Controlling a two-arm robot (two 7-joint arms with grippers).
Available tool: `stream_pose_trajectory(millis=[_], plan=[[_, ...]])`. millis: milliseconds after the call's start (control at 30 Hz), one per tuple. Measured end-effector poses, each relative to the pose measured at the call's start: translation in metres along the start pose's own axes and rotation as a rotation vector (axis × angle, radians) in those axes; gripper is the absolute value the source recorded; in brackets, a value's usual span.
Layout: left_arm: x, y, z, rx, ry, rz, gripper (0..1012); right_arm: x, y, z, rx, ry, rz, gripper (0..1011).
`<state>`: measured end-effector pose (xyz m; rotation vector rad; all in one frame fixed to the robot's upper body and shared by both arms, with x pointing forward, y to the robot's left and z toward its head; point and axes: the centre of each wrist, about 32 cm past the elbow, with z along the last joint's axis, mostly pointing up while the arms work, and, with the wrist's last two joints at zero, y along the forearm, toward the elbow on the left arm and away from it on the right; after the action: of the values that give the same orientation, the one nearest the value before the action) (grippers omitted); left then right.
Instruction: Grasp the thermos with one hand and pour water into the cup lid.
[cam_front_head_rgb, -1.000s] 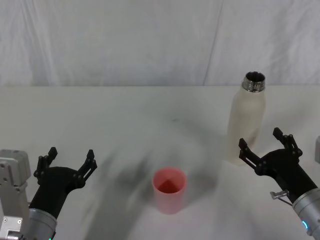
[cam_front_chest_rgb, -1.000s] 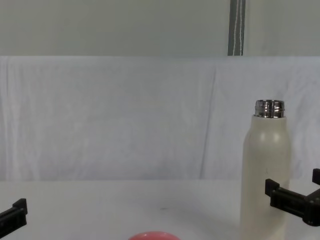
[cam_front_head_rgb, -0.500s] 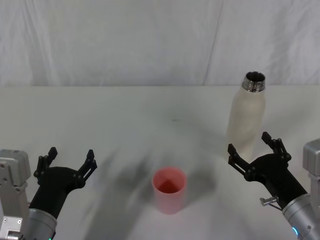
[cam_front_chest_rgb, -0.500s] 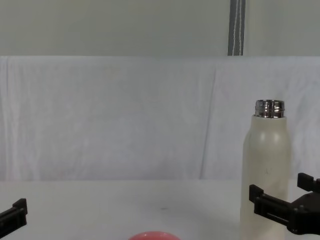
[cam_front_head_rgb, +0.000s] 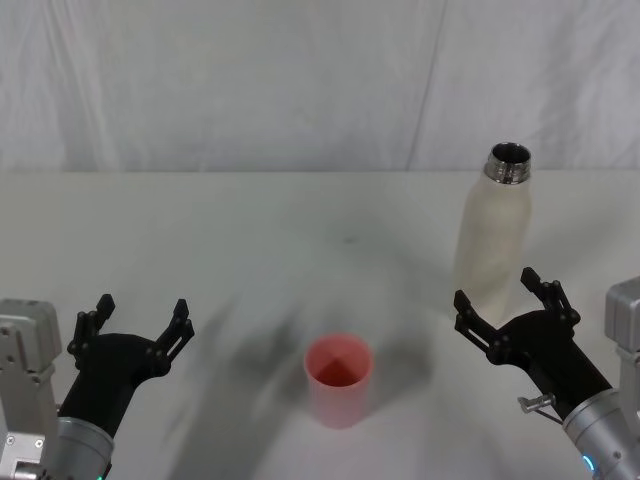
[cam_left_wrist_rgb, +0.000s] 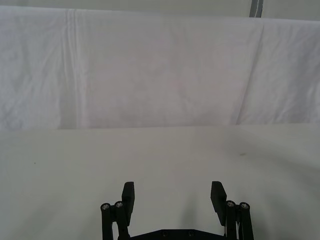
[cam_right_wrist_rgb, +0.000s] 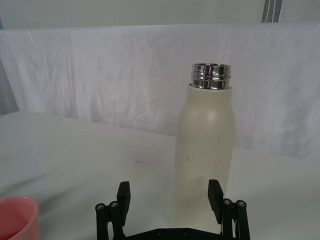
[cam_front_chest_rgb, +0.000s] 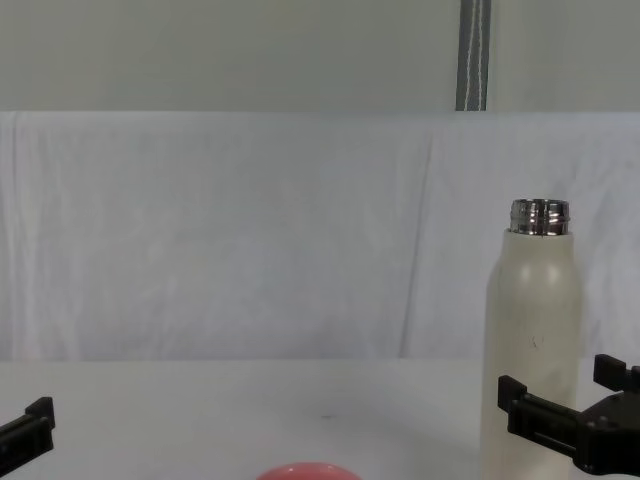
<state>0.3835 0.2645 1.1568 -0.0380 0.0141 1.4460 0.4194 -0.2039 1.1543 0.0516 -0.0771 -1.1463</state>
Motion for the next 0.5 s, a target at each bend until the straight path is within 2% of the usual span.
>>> stream_pose_trajectory(millis=[500], plan=[[0.0000,0.0000,0.0000,0.000,0.000,0.000,1001,0.0016,0.0004,-0.0004,-0.001,0.012,0.001,1000]])
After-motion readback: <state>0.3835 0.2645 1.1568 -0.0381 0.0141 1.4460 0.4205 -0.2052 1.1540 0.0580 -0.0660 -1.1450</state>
